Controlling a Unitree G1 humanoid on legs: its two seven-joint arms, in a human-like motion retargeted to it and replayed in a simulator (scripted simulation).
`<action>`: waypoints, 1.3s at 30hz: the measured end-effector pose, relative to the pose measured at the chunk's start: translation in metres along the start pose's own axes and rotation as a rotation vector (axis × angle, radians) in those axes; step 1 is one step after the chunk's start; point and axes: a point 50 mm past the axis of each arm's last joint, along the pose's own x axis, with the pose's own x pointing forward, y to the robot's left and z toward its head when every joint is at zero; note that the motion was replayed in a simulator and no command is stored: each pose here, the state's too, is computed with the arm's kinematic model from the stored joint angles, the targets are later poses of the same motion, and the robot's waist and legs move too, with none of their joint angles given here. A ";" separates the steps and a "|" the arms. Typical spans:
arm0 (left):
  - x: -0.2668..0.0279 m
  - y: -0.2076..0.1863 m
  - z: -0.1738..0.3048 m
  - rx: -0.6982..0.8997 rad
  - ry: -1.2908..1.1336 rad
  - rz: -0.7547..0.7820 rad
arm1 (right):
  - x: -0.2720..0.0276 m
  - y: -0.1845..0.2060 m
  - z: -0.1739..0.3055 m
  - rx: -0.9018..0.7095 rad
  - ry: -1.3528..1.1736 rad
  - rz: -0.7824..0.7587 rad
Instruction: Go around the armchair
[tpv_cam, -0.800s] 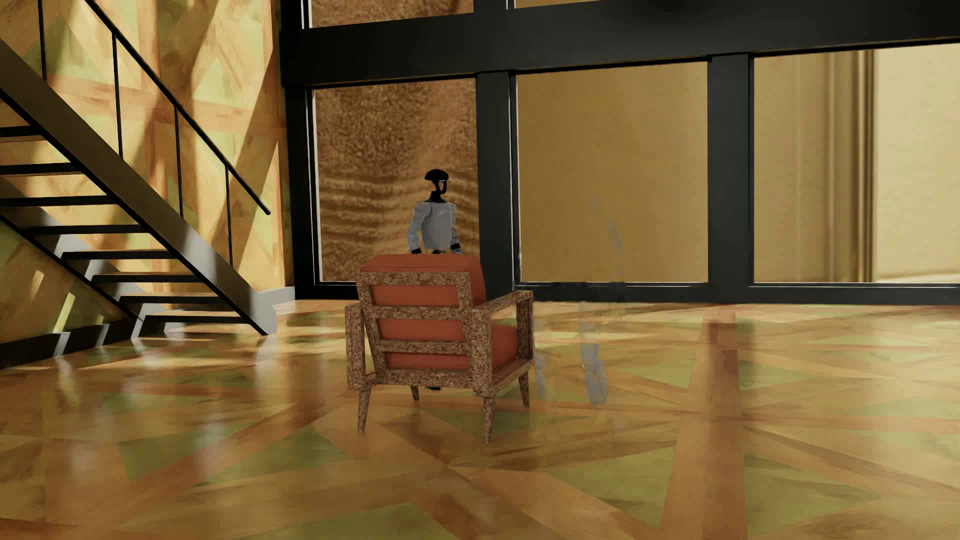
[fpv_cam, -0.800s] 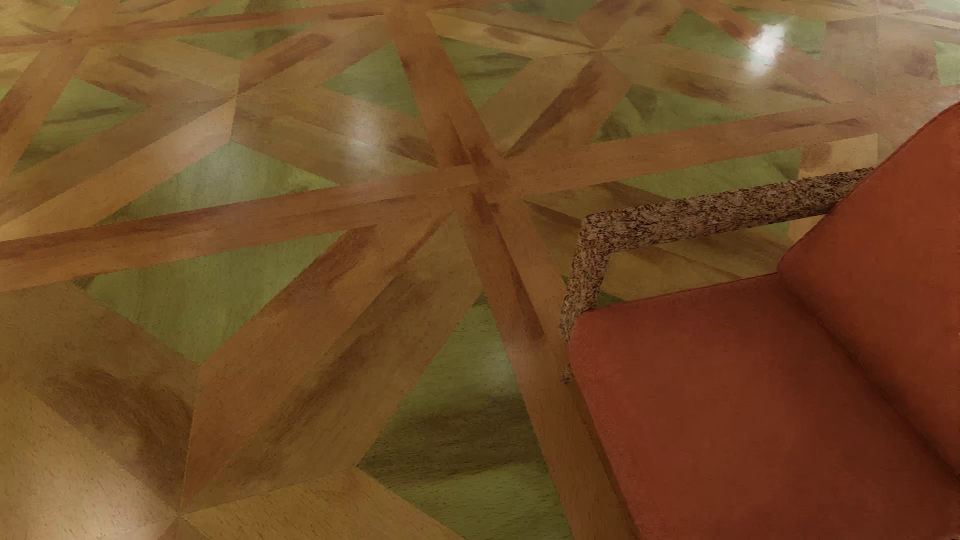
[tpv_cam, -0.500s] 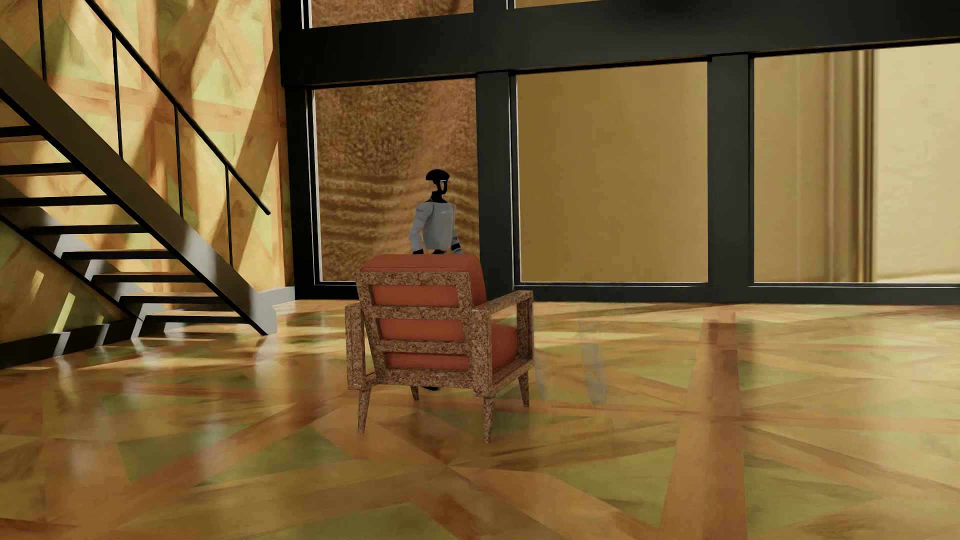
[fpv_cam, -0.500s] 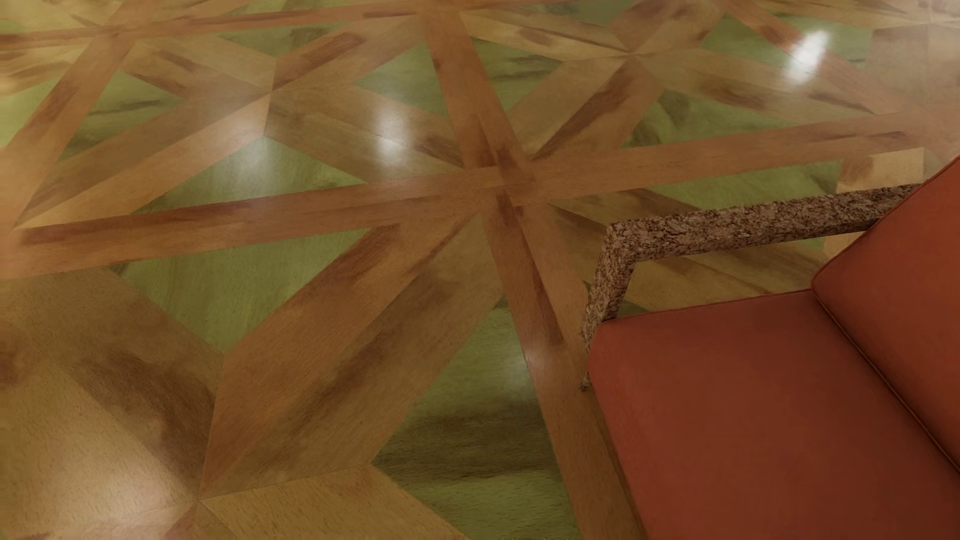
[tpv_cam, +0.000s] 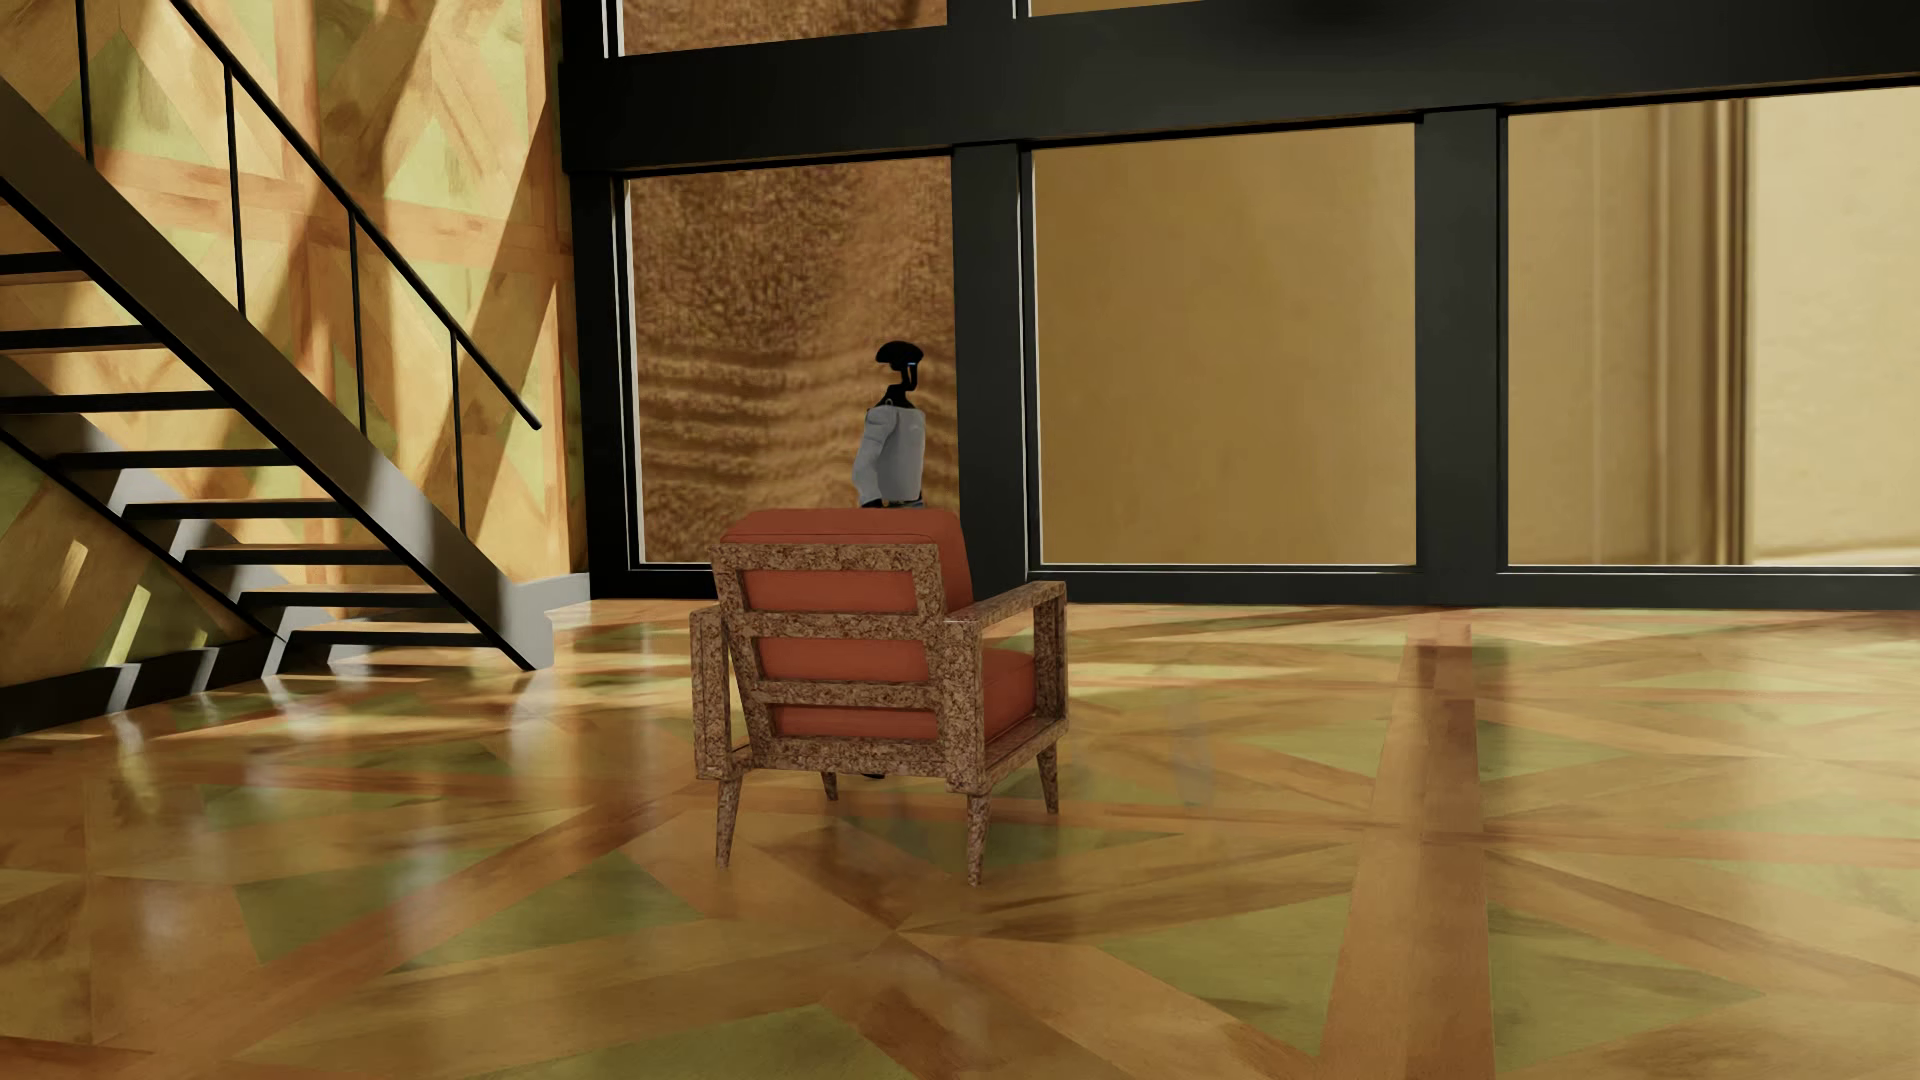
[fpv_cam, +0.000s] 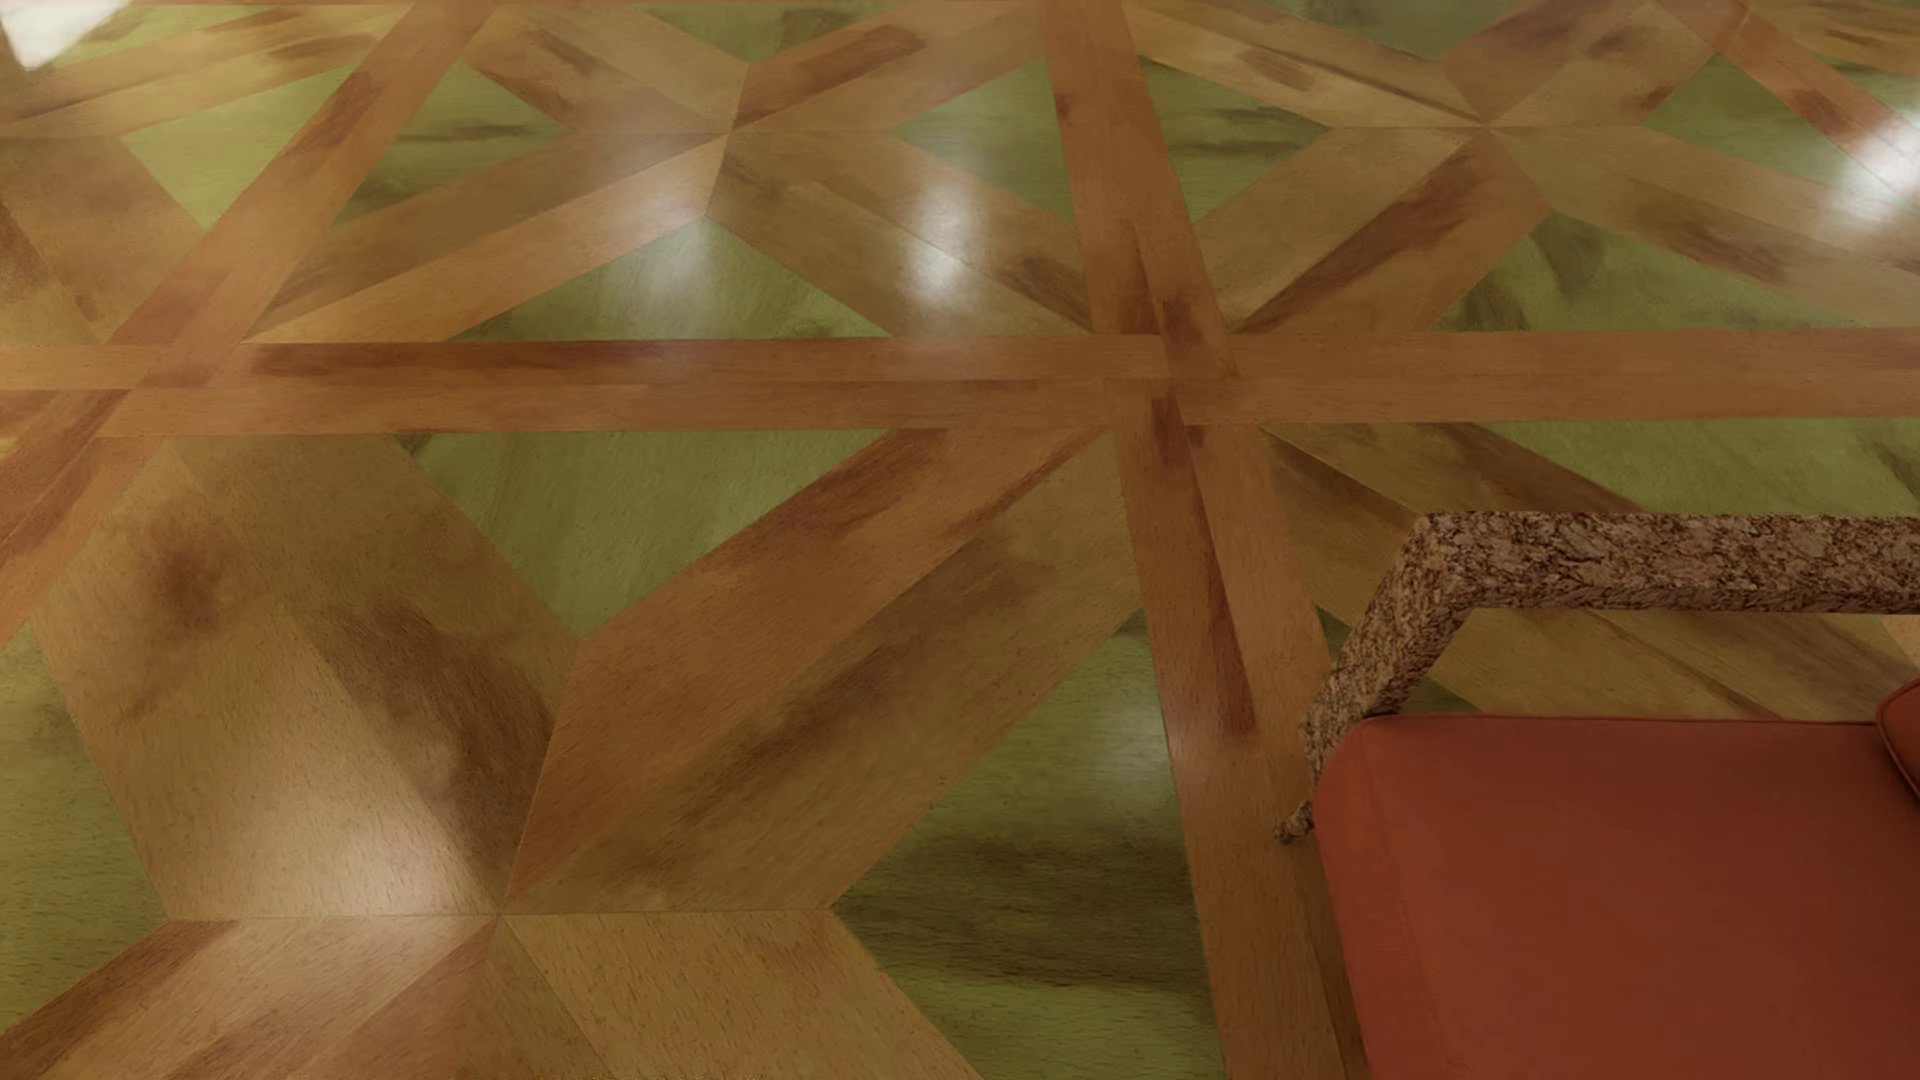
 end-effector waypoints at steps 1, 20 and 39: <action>0.000 -0.001 -0.003 0.005 0.013 -0.003 | 0.000 -0.002 0.001 0.007 -0.003 -0.008; 0.005 0.005 0.029 0.052 -0.091 -0.004 | -0.019 0.031 -0.060 0.003 0.191 0.077; -0.003 0.052 0.012 -0.045 -0.048 0.151 | -0.013 -0.029 0.079 0.045 -0.349 -0.092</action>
